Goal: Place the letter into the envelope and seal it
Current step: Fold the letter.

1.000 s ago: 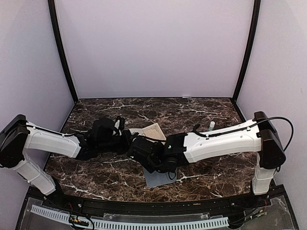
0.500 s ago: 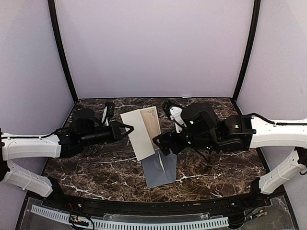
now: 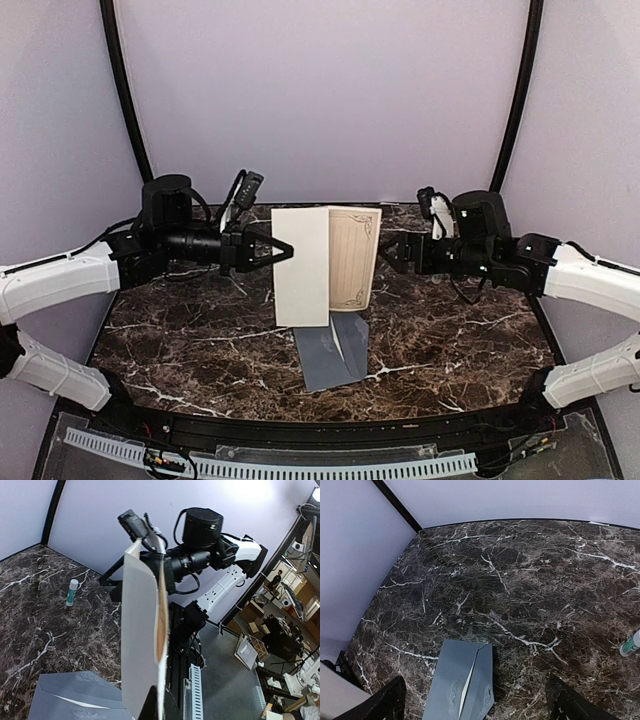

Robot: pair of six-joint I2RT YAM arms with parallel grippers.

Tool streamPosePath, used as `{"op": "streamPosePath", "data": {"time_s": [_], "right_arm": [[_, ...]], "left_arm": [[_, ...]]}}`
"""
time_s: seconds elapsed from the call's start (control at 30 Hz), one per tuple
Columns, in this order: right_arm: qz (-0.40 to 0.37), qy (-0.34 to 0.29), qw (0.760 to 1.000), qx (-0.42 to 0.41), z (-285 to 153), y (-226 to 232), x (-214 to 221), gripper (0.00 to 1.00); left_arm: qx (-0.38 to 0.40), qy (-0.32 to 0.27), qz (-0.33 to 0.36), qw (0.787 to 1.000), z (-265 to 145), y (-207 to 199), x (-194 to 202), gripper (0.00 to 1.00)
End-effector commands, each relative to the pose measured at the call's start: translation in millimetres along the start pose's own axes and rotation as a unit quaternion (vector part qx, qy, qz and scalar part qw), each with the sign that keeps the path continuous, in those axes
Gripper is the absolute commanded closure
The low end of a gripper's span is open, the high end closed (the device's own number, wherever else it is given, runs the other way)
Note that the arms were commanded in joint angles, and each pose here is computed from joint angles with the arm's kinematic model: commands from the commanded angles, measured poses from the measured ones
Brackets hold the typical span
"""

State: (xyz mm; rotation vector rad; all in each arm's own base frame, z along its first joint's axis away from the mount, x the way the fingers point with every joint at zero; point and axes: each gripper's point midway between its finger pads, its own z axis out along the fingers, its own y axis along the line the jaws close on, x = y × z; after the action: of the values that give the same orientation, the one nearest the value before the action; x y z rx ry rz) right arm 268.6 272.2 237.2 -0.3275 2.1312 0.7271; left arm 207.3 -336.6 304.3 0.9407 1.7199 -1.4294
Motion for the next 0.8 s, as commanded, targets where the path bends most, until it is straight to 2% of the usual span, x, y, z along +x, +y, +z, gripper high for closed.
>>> {"op": "streamPosePath", "data": {"time_s": [0.0, 0.07, 0.13, 0.2, 0.3, 0.47, 0.77], "right_arm": [[0.039, -0.01, 0.998, -0.049, -0.5, -0.1, -6.9, 0.07], [0.035, -0.002, 0.997, -0.065, 2.0, 2.9, -4.0, 0.07], [0.015, 0.01, 0.992, -0.125, 0.7, 24.2, -1.5, 0.09], [-0.007, 0.027, 0.978, -0.205, -5.4, 51.0, 4.5, 0.12], [-0.025, 0.046, 0.959, -0.28, -15.3, 74.9, 16.5, 0.16], [-0.041, 0.057, 0.942, -0.328, -19.7, 95.7, 29.0, 0.17], [-0.071, 0.07, 0.91, -0.402, -16.7, 138.5, 33.2, 0.24]], "left_arm": [[0.077, 0.035, 0.053, 0.995, 0.8, -22.6, 3.4, 1.0], [0.085, 0.035, 0.063, 0.994, 1.9, -23.3, 1.6, 1.0], [0.083, 0.032, 0.07, 0.994, 0.4, -20.5, 1.8, 1.0], [0.077, 0.027, 0.068, 0.994, -2.3, -14.4, 4.0, 1.0], [0.075, 0.023, 0.065, 0.995, -5.9, -10.7, 6.4, 1.0], [0.084, 0.029, 0.058, 0.994, -5.1, -10.6, 11.9, 1.0], [0.095, 0.039, 0.045, 0.994, -1.3, -7.8, 17.9, 1.0]]}}
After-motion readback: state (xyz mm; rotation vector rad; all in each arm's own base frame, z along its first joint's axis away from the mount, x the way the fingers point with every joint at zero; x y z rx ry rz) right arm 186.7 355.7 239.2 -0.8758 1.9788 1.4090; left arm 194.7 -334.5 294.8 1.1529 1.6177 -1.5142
